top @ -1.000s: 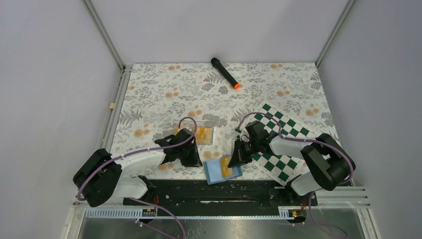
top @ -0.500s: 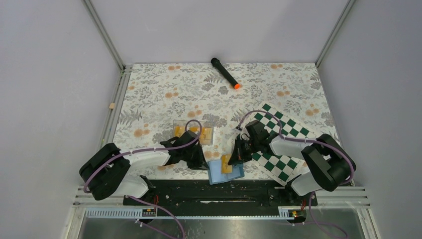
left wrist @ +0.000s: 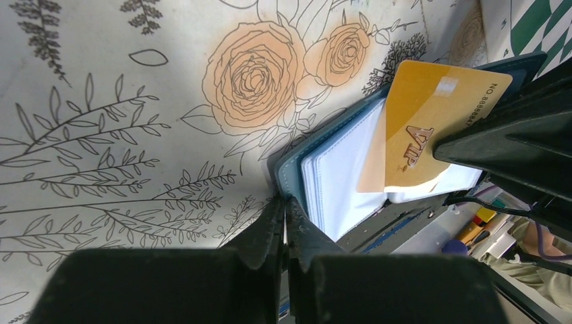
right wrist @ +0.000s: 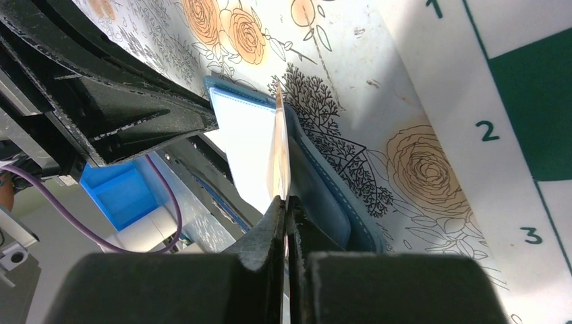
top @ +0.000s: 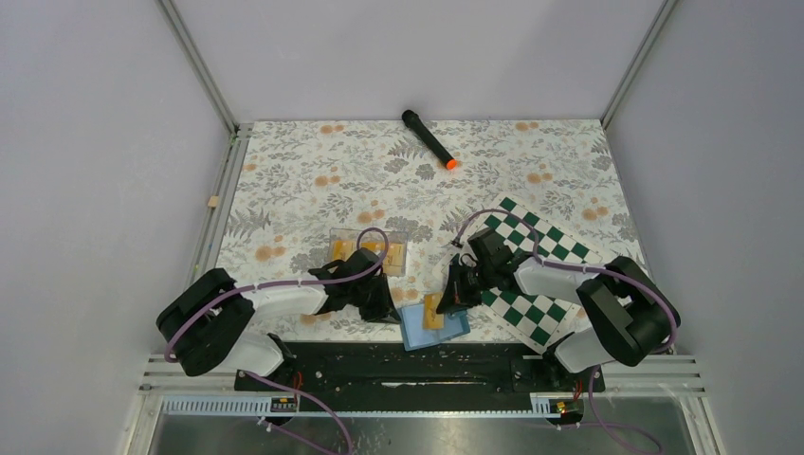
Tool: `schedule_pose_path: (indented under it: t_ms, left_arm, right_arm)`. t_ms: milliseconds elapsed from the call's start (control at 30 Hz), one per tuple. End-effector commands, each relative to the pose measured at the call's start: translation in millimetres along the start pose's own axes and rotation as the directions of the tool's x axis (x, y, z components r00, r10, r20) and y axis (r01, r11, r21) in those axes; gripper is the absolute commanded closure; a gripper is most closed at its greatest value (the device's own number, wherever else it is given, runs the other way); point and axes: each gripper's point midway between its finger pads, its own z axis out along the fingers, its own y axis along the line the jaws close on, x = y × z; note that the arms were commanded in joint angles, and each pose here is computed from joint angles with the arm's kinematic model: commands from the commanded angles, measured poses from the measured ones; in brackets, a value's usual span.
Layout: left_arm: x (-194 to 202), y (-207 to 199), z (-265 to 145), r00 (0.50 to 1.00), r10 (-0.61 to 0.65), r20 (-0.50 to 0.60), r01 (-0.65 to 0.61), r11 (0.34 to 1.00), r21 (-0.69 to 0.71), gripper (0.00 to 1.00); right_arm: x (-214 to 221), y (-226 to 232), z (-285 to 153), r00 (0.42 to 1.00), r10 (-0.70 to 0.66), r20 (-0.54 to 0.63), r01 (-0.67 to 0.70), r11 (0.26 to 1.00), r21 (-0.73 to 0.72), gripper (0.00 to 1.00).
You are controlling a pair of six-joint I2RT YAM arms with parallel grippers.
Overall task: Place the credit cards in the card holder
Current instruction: Insert the credit card into the card holder.
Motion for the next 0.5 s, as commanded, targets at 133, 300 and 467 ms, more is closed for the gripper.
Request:
schedule_pose_path:
  t_ms: [133, 300, 467]
  left_arm:
    - [10, 43, 10, 1.0, 0.007, -0.013, -0.008, 0.987, -0.163, 1.0]
    - [8, 43, 10, 1.0, 0.017, -0.013, -0.019, 0.984, -0.177, 1.0]
    - [7, 45, 12, 0.999, 0.029, -0.019, -0.032, 0.98, -0.194, 1.0]
  right_arm:
    - [16, -2, -1, 0.998, 0.046, -0.033, -0.047, 0.999, -0.013, 1.0]
    - [23, -3, -6, 0.997, 0.056, -0.048, -0.056, 0.998, -0.003, 1.0]
    - [32, -8, -12, 0.996, 0.066, -0.058, -0.065, 0.998, 0.021, 1.0]
